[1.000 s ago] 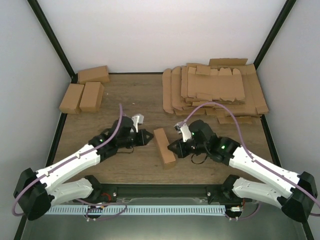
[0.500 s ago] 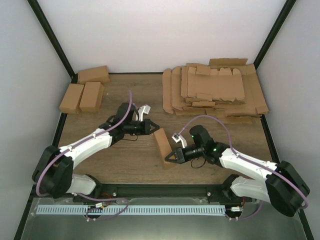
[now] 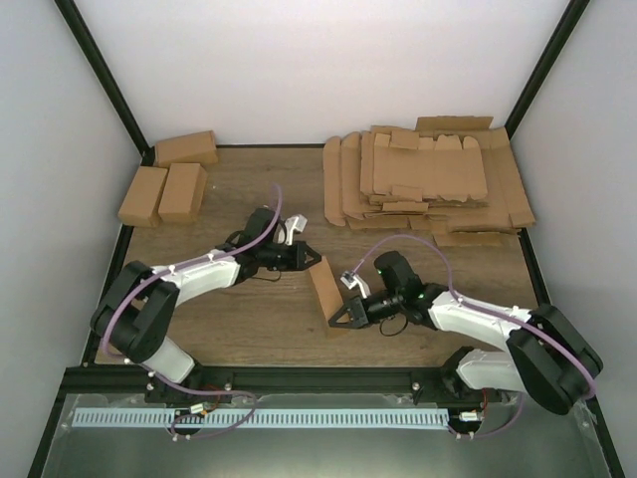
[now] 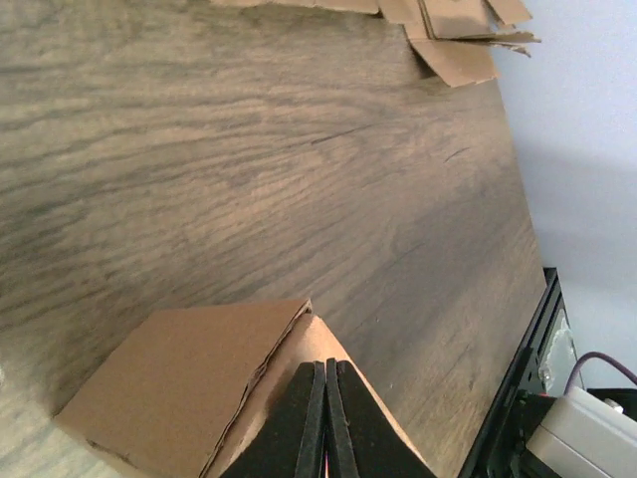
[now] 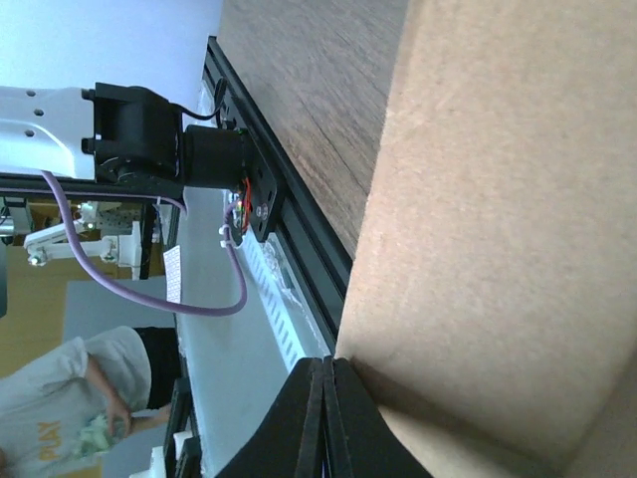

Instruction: Fold the paper box

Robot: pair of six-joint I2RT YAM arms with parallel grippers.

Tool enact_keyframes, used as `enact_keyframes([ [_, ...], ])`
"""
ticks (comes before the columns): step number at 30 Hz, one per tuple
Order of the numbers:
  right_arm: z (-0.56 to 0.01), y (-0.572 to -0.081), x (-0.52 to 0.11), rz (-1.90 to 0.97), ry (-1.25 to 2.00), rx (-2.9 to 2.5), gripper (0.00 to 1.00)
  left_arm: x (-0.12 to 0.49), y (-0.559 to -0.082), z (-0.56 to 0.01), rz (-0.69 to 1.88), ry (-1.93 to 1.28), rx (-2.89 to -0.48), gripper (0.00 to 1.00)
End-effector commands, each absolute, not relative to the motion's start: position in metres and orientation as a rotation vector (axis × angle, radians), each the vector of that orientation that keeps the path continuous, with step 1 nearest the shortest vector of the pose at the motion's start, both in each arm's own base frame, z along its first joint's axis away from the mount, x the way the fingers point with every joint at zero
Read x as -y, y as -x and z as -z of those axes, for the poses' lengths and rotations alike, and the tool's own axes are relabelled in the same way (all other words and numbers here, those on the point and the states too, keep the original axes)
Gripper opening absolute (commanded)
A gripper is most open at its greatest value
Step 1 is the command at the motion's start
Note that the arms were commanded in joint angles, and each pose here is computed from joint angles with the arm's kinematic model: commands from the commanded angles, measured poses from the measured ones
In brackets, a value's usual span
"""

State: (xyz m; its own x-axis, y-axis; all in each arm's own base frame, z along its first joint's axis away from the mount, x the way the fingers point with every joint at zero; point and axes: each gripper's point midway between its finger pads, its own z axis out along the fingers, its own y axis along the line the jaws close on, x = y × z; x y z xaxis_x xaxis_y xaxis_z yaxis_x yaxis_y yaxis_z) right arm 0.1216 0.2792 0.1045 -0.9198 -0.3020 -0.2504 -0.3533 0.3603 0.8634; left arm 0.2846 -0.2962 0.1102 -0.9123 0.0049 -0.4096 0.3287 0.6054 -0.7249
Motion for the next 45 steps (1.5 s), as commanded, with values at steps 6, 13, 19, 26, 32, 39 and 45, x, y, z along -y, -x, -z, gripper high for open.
enact_keyframes([
  [6,-0.127,-0.136,-0.280,-1.555,0.632,-2.515,0.01,0.295,-0.292,-0.087,1.171,-0.274,-2.494,0.04],
  [13,-0.165,-0.140,-0.285,-1.586,0.684,-2.415,0.01,0.294,-0.301,-0.140,1.148,-0.293,-2.394,0.05],
  [19,-0.099,-0.135,-0.274,-1.511,0.581,-2.604,0.01,0.296,-0.294,-0.099,1.169,-0.257,-2.495,0.05],
  [26,-0.087,-0.140,-0.267,-1.393,0.564,-2.654,0.02,0.279,-0.291,-0.071,1.043,-0.205,-2.574,0.04],
  [32,-0.119,-0.143,-0.266,-1.340,0.652,-2.591,0.06,0.269,-0.301,-0.113,0.947,-0.200,-2.489,0.10],
  [39,-0.135,-0.156,-0.261,-1.213,0.632,-2.590,0.10,0.250,-0.295,-0.148,0.903,-0.145,-2.416,0.23],
  [45,-0.151,-0.171,-0.255,-1.012,0.590,-2.593,0.30,0.238,-0.270,-0.157,0.955,-0.099,-2.411,0.42],
])
